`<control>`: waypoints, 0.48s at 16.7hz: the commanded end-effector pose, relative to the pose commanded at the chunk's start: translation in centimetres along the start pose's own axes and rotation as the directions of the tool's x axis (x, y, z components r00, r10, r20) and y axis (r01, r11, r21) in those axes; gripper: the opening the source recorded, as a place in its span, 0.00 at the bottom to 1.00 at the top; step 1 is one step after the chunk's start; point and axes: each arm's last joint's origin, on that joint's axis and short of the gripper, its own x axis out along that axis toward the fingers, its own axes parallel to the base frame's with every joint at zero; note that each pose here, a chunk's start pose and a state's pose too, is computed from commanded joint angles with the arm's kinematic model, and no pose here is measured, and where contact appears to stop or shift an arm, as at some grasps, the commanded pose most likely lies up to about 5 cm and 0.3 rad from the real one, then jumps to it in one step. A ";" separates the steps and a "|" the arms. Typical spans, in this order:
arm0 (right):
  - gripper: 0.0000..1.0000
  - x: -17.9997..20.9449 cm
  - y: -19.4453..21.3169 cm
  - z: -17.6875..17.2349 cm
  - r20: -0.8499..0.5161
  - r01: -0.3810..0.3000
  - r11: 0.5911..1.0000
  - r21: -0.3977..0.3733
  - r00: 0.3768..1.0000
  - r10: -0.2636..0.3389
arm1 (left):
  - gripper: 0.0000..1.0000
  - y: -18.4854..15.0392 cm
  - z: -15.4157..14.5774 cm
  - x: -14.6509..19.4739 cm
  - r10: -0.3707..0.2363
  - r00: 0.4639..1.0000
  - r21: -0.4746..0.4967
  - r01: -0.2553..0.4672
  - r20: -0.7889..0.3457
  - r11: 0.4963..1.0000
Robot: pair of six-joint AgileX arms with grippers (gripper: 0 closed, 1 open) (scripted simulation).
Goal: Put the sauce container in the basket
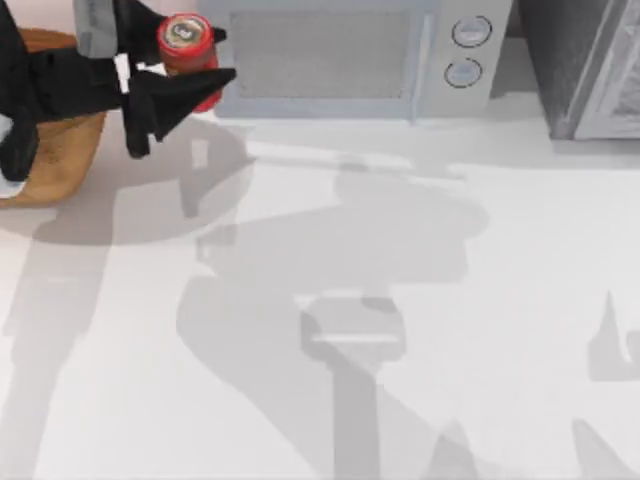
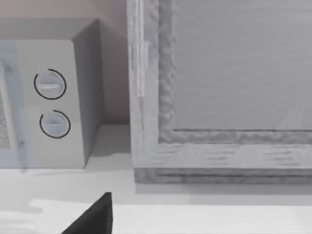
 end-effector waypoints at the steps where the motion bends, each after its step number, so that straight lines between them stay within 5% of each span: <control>1: 1.00 0.0 0.0 0.0 0.000 0.000 1.000 0.000 1.000 0.000 | 0.00 0.8 0.8 -2.1 0.048 0.999 -0.009 -0.048 -0.010 0.999; 8: 1.00 0.0 0.0 0.0 0.000 0.000 1.000 0.000 1.000 0.000 | 0.00 2.8 5.3 -18.1 0.392 0.916 -0.080 -0.398 -0.080 0.914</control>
